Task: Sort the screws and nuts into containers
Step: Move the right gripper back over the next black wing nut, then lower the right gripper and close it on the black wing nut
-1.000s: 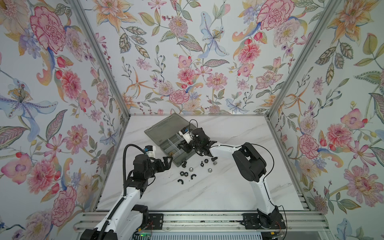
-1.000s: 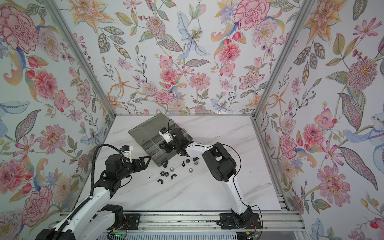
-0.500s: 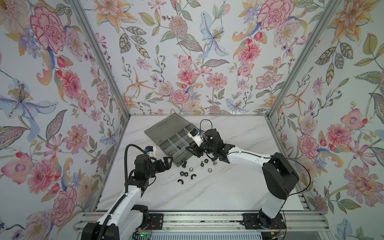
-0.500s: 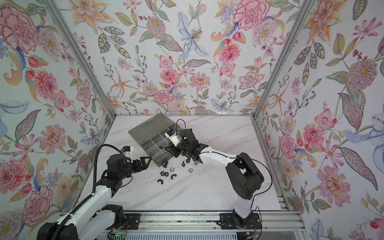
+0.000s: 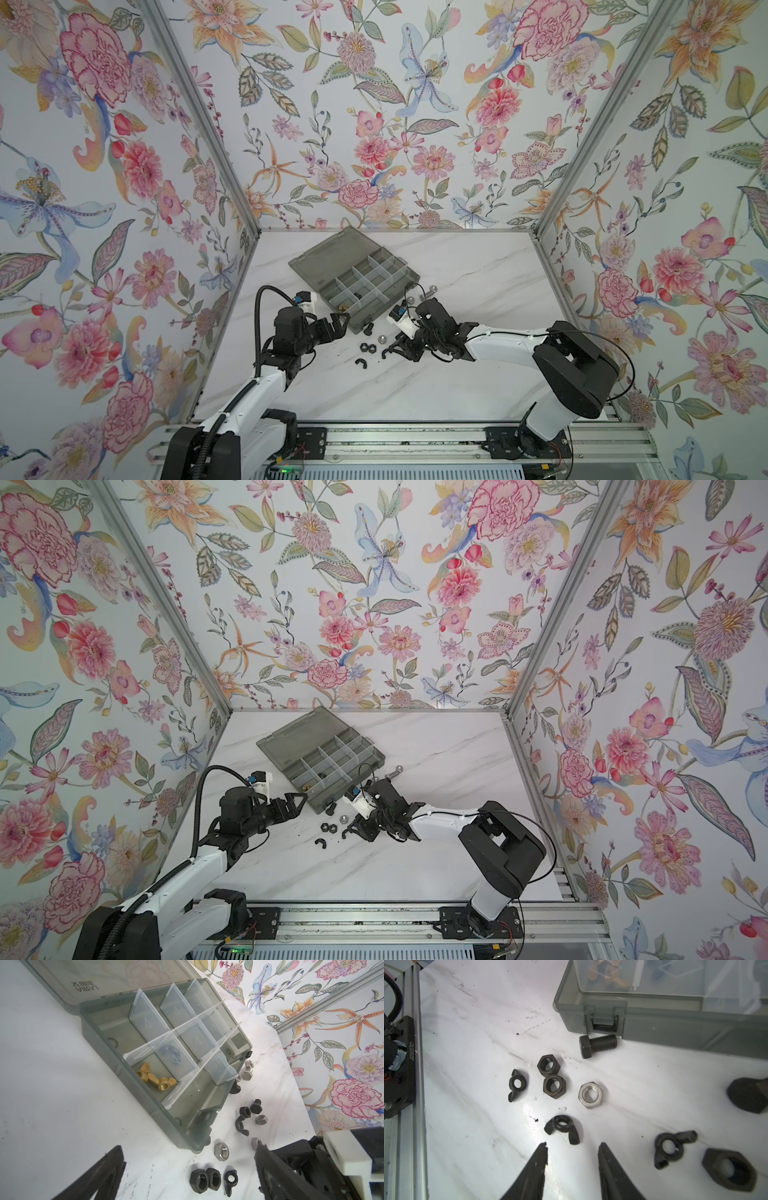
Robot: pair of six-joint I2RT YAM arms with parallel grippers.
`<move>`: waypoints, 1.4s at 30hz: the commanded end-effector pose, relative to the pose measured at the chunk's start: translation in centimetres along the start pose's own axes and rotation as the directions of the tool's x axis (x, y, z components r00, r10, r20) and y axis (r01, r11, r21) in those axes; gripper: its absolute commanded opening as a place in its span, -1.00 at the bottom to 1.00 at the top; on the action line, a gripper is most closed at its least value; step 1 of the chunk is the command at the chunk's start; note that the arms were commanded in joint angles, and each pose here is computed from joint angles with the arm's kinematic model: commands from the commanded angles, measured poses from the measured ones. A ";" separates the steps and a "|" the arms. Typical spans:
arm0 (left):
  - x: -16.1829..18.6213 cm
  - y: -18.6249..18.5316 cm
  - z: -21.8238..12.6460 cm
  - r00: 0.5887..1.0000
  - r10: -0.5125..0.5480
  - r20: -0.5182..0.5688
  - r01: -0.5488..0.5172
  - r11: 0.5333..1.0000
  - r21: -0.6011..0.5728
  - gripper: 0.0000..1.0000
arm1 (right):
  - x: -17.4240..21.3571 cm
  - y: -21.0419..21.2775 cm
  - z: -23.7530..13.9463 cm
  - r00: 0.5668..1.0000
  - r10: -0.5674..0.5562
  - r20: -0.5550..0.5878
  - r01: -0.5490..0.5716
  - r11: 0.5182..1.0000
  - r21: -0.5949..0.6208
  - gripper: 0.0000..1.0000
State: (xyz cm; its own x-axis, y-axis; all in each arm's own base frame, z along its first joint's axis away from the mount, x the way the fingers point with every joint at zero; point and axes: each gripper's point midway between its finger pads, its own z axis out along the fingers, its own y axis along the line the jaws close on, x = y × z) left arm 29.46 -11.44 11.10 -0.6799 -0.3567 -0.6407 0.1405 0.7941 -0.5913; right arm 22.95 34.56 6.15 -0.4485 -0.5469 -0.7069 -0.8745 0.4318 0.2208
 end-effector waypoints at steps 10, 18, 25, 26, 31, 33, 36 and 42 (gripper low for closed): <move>-0.1 -0.9 -0.3 1.000 0.009 0.006 -0.009 1.000 0.030 0.99 | 1.6 0.0 2.0 0.995 -0.084 -0.046 0.085 0.996 0.024 -0.13; 0.1 -0.7 -0.4 1.000 0.010 0.006 -0.010 1.000 0.022 0.99 | 0.6 1.1 1.6 0.993 -0.114 -0.004 0.114 0.993 0.020 -0.12; 0.2 -0.7 -0.4 1.000 0.014 0.005 -0.014 1.000 0.027 0.99 | -1.9 3.3 1.6 0.987 -0.099 0.126 0.097 0.995 0.028 -0.12; 0.2 -0.7 -0.4 1.000 0.014 0.006 -0.014 1.000 0.028 0.99 | -2.0 3.6 1.7 0.986 -0.100 0.132 0.097 0.995 0.028 -0.12; 0.3 -0.7 -0.4 1.000 0.016 0.004 -0.016 0.999 0.030 0.99 | -2.2 4.4 3.0 0.986 -0.089 0.142 0.086 0.996 0.032 -0.14; 0.3 -0.7 -0.4 1.000 0.018 0.003 -0.018 0.999 0.031 0.99 | -2.0 4.8 3.6 0.986 -0.091 0.140 0.087 0.996 0.032 -0.15; 0.4 -0.7 -0.4 1.000 0.018 0.004 -0.018 0.999 0.031 0.99 | -1.9 4.9 4.1 0.986 -0.080 0.146 0.075 0.997 0.035 -0.17; 0.4 -0.7 -0.4 1.000 0.017 0.004 -0.017 0.999 0.031 0.99 | -1.7 4.7 4.8 0.985 -0.070 0.157 0.061 0.996 0.061 -0.19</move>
State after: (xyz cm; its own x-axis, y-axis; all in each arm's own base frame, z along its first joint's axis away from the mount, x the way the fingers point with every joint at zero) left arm 29.25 -11.56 11.43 -0.6734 -0.3572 -0.6472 0.1512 0.7904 -0.5936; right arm 19.82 40.21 4.30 -0.3517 -0.5036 -0.7891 -0.8996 0.4150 0.1361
